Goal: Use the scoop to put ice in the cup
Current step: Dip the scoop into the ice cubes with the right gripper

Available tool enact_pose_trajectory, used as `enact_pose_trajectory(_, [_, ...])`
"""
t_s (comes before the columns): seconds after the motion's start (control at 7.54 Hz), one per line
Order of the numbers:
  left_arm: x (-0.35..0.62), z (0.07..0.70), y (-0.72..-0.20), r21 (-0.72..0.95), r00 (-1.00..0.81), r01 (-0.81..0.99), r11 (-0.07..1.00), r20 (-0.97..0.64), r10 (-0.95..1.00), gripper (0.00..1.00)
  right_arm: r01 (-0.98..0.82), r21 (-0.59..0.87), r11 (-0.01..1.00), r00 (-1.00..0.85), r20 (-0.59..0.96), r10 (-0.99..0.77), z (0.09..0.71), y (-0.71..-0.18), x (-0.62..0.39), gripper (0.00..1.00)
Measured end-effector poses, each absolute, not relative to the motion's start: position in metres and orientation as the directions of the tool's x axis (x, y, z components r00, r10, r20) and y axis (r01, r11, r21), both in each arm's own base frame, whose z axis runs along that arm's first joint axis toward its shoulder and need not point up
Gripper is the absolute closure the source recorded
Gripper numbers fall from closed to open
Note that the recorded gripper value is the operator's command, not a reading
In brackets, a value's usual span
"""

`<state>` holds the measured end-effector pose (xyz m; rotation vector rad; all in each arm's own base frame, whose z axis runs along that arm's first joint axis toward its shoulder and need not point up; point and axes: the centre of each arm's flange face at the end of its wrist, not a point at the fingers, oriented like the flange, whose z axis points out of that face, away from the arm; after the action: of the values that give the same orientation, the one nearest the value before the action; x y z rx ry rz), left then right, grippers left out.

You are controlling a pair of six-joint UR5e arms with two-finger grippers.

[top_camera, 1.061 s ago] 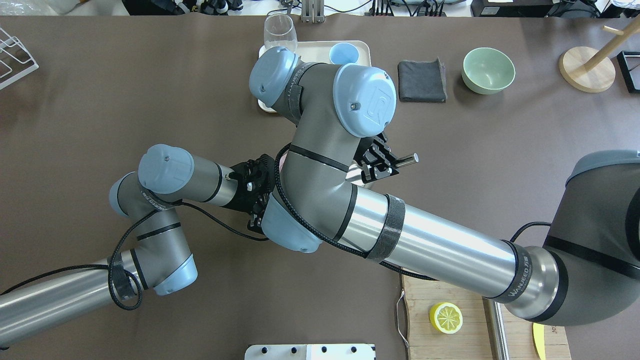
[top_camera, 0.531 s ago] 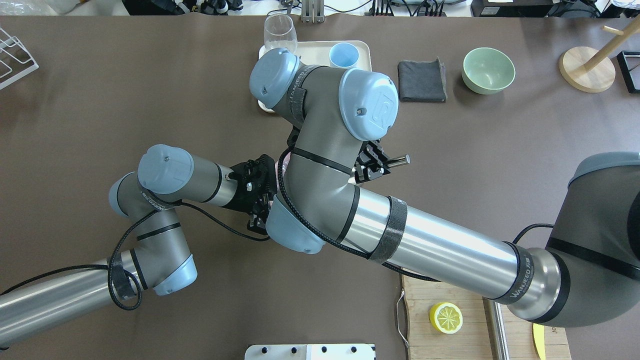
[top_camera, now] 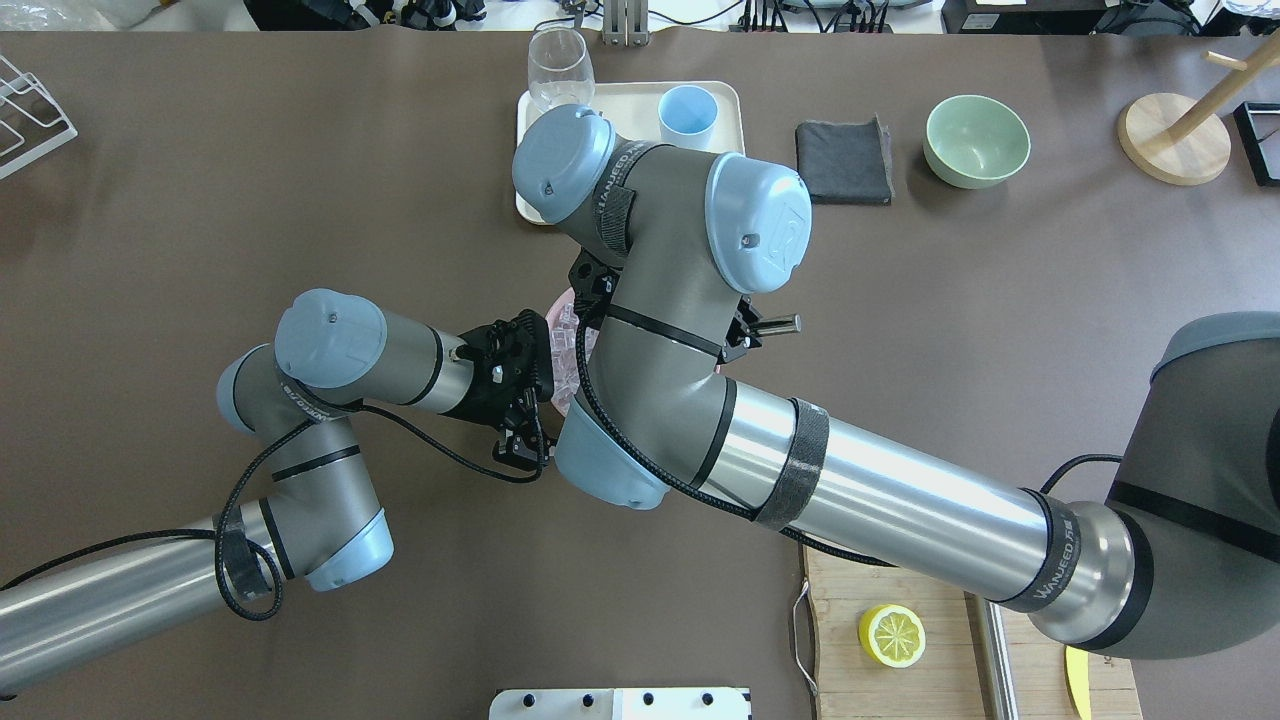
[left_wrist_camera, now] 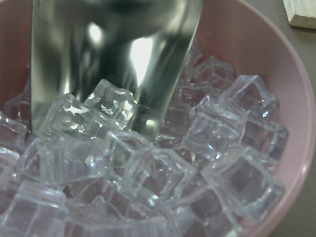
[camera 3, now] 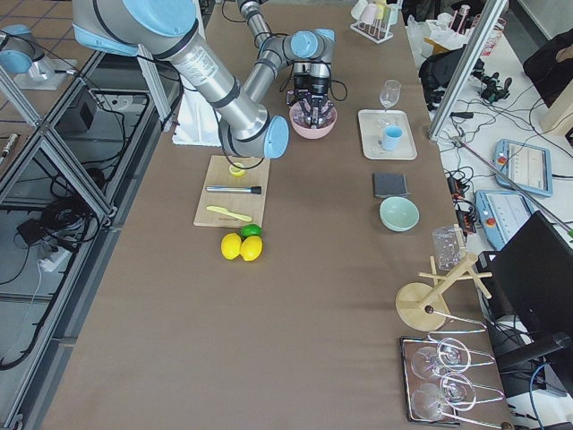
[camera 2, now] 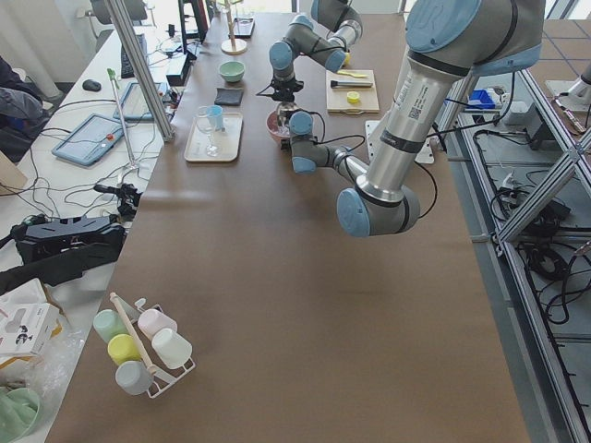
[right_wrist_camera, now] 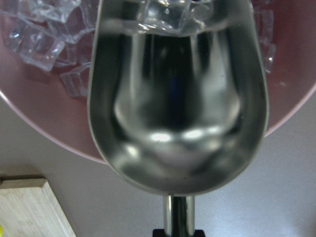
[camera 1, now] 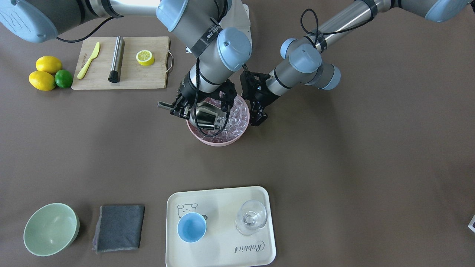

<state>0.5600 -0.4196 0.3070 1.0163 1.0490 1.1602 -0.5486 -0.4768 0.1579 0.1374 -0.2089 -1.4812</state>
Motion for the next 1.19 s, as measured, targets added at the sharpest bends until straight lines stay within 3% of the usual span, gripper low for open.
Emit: enact_pose_trajectory(1.19, [0.557, 0.308, -0.457, 0.967, 0.145, -0.214, 0.136, -0.106, 0.984, 0.02, 0.921, 0.363, 0.141, 0.128, 0.060, -0.990, 0.183, -0.458, -0.525, 1.00])
